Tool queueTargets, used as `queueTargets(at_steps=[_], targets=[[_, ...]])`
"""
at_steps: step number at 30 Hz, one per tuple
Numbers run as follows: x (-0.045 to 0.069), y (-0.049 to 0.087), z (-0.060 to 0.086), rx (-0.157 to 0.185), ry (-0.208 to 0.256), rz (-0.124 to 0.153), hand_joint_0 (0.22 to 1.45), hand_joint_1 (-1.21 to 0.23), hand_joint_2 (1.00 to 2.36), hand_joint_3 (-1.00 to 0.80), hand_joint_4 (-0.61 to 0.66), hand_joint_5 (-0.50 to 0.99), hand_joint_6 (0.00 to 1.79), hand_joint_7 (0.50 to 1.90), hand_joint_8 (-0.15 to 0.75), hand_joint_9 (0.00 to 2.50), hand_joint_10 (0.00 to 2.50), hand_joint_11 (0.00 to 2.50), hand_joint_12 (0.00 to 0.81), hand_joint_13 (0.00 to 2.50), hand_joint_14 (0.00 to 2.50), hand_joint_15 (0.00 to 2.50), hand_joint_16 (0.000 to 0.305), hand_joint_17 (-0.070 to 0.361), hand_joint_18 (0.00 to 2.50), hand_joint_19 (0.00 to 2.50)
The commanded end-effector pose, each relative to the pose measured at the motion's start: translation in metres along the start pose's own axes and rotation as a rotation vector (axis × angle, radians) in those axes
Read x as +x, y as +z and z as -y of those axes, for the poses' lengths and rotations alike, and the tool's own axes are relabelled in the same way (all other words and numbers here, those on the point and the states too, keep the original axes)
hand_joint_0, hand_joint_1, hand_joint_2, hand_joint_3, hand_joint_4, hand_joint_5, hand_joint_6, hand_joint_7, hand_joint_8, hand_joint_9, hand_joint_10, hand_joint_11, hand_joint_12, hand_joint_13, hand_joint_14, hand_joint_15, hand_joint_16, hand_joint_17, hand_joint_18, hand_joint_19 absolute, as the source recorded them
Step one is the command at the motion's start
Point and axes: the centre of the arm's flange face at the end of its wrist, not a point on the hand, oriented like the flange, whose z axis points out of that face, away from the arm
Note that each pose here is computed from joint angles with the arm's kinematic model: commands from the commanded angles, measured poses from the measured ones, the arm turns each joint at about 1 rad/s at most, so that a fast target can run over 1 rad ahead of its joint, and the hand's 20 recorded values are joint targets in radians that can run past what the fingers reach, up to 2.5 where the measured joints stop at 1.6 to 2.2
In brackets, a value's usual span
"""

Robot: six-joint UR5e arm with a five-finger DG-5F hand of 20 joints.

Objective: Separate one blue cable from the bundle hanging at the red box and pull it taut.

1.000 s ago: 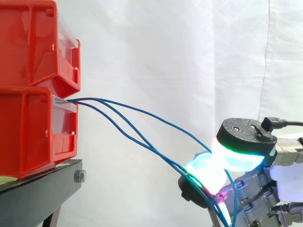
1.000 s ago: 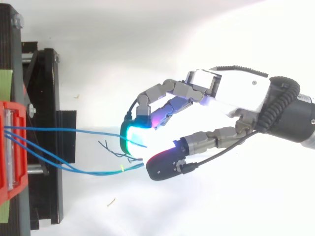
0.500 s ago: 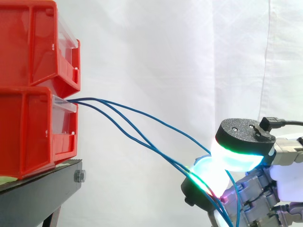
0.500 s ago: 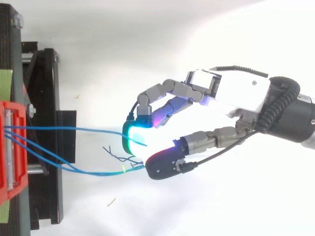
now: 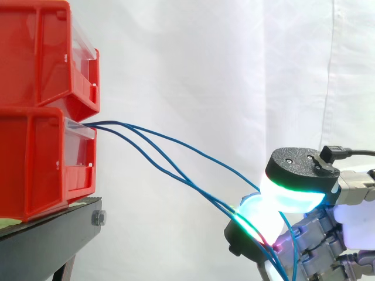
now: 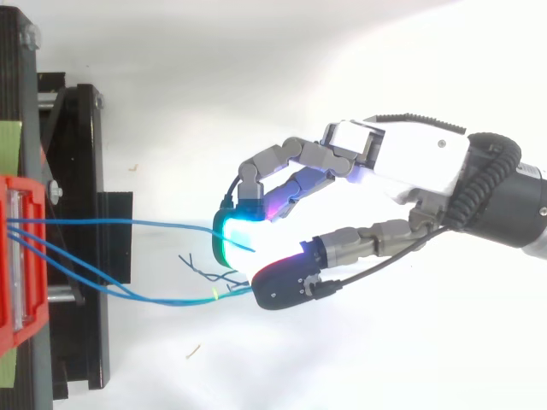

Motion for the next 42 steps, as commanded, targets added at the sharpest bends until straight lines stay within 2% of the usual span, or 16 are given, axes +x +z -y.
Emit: queueTargets(at_steps=[1,42], targets=[[-0.0001,-0.0002,0.0003,0.001,0.0,0.0,0.58,-0.64,1.0,-0.04,0.06,-0.13,0.92,1.17,0.328,0.83,0.02,0.78,0.417,0.79,0.02,0.61,0.06,0.136,0.7,0.54],[0.002,-0.0006,0.0,0.0,-0.001,-0.003,0.58,-0.66,1.0,-0.05,0.07,-0.13,0.92,1.14,0.324,0.89,0.02,0.79,0.413,0.8,0.02,0.62,0.057,0.129,0.67,0.51]])
